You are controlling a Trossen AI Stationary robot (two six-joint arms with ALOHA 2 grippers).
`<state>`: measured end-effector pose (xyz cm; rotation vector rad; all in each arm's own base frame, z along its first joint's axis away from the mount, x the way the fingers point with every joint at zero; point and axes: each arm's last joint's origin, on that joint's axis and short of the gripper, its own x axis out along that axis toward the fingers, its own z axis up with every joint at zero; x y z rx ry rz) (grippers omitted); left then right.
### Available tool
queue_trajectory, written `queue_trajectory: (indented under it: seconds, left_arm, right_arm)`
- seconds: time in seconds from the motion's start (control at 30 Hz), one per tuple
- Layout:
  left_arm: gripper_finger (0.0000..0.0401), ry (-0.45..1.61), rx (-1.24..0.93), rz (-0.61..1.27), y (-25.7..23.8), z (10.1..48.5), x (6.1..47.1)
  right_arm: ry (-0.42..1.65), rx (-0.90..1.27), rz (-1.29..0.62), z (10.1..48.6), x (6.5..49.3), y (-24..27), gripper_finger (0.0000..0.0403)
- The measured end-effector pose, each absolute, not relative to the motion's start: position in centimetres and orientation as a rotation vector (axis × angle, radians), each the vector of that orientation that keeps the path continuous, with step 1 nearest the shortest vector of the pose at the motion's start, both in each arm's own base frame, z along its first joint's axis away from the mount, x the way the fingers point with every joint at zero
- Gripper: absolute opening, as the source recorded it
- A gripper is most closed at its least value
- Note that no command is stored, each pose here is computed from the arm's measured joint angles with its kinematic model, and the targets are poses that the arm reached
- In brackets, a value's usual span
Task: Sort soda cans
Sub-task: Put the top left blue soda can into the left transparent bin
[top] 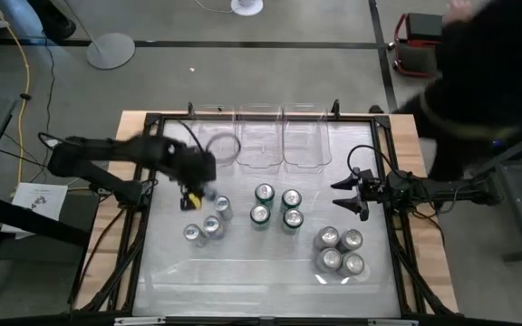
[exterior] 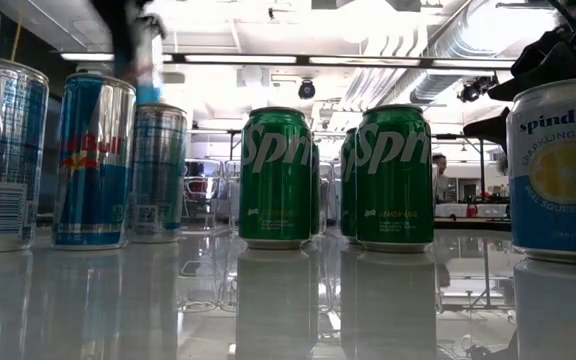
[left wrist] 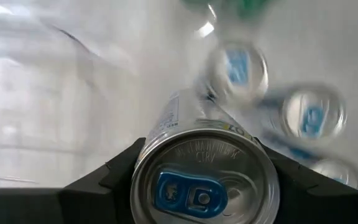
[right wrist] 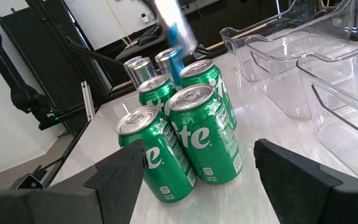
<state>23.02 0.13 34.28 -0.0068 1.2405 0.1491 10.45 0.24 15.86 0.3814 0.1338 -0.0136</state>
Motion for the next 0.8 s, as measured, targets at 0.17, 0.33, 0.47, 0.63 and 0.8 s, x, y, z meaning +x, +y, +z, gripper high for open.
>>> queue_trajectory:
  seconds: [0.17, 0.33, 0.47, 0.63, 0.8]
  left_arm:
    - [0.0222, 1.102, 0.022, 0.277, 3.8, 38.9, 23.0]
    - [0.0222, 1.165, 0.075, 0.339, 8.0, 39.0, 23.7]
    - [0.0222, 1.305, 0.108, 0.319, 11.5, 36.3, 25.6]
    - [0.0222, 1.456, 0.107, 0.239, 14.1, 32.3, 28.0]
    - [0.0222, 1.535, 0.088, 0.173, 14.8, 29.8, 29.5]
  right_arm:
    - [0.134, 0.381, -0.013, 15.9, 10.5, 0.2, 0.0291]
    - [0.134, 0.381, -0.014, 15.9, 10.5, 0.2, 0.0291]
    - [0.134, 0.381, -0.013, 15.9, 10.5, 0.2, 0.0291]
    - [0.133, 0.381, -0.013, 15.9, 10.5, 0.2, 0.0291]
    - [0.134, 0.381, -0.014, 15.9, 10.5, 0.2, 0.0291]
